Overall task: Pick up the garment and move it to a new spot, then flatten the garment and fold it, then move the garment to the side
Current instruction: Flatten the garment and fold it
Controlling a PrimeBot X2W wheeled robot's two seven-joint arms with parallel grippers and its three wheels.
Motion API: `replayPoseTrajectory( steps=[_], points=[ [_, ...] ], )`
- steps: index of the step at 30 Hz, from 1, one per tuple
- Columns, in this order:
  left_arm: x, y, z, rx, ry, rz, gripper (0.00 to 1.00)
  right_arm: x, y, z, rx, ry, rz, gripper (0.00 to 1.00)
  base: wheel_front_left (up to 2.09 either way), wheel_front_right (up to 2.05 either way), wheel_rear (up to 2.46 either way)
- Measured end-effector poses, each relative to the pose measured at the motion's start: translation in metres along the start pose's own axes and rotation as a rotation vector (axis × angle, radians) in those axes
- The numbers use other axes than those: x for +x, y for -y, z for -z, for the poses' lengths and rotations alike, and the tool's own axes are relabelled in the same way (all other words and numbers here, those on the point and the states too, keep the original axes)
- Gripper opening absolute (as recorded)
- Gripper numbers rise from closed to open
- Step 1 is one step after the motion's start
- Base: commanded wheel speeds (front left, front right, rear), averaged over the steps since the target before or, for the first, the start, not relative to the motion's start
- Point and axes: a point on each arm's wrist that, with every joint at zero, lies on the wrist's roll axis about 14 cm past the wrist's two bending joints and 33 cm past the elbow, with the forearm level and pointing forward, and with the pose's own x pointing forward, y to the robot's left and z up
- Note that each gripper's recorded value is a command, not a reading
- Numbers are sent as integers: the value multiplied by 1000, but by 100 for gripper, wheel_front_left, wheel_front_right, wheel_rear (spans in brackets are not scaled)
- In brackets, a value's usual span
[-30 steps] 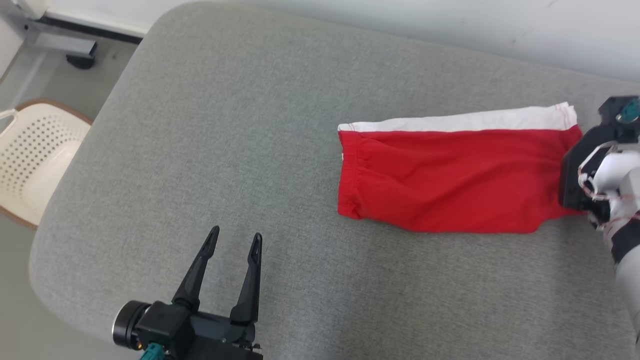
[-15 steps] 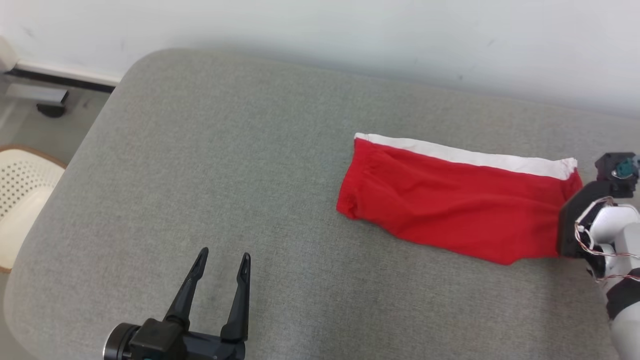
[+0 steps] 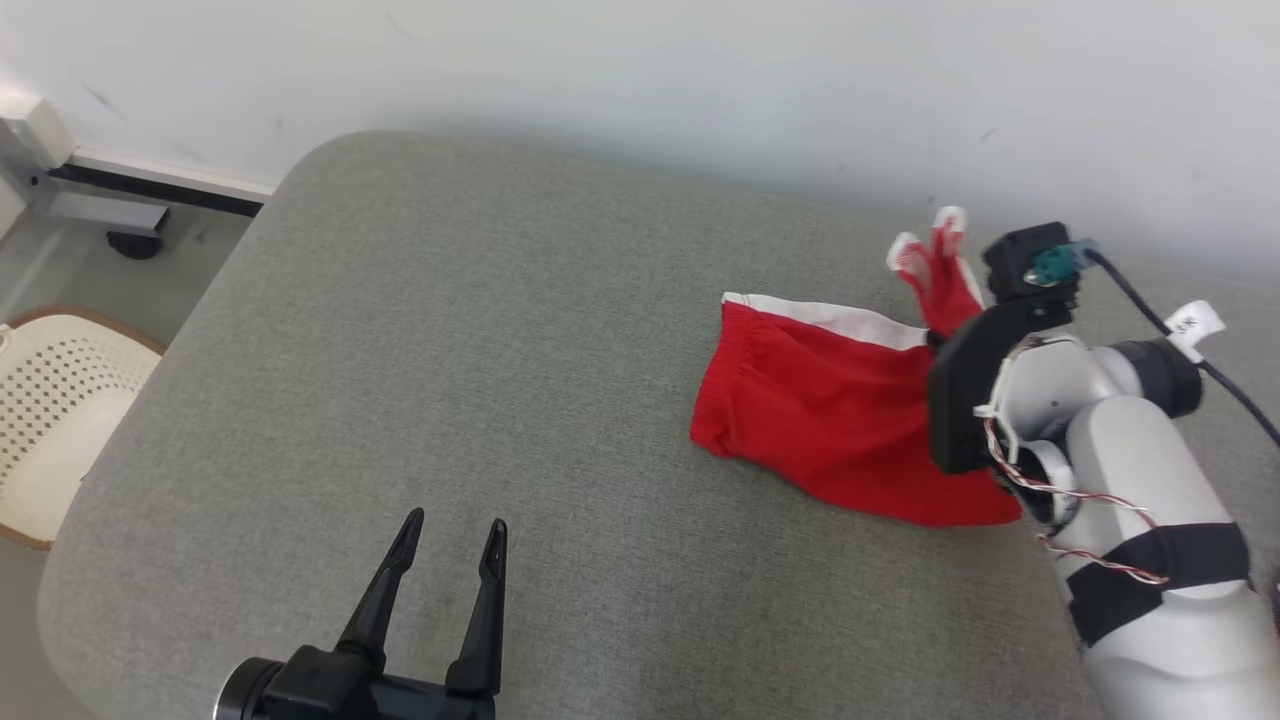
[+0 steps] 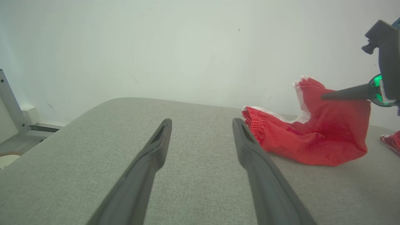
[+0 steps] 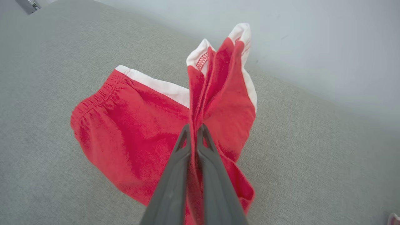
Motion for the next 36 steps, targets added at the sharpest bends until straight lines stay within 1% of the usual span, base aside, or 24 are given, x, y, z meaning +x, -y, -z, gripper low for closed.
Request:
replayPoseTrajectory(
  steps=[4, 9, 15, 24, 25, 26, 31, 36],
  points=[
    [-4, -3, 1, -5, -6, -14, 100, 8, -36, -11, -11, -3, -86, 0, 0, 0, 0],
    [-10, -9, 4, -6, -16, -43, 100, 23, -67, -18, 15, -4, -156, 0, 0, 0, 0],
    [-19, -21, 6, -2, -28, -93, 100, 41, -81, -16, 23, -32, -170, 0, 0, 0, 0],
    [-29, -27, 11, -2, -46, -125, 100, 59, -105, -8, 20, -70, -217, 0, 0, 0, 0],
    [-29, -28, 11, -3, -47, -127, 100, 60, -109, -10, 22, -56, -227, 30, 0, 0, 0],
    [-30, -28, 11, -3, -47, -130, 100, 60, -112, -12, 36, -42, -238, 100, 0, 0, 0],
    [-33, -30, 9, -1, -38, -136, 100, 54, -119, -43, 119, 76, -279, 100, 0, 0, 0],
    [-33, -28, 5, 4, -22, -121, 100, 39, -109, -83, 150, 220, -264, 100, 0, 0, 0]
  ],
)
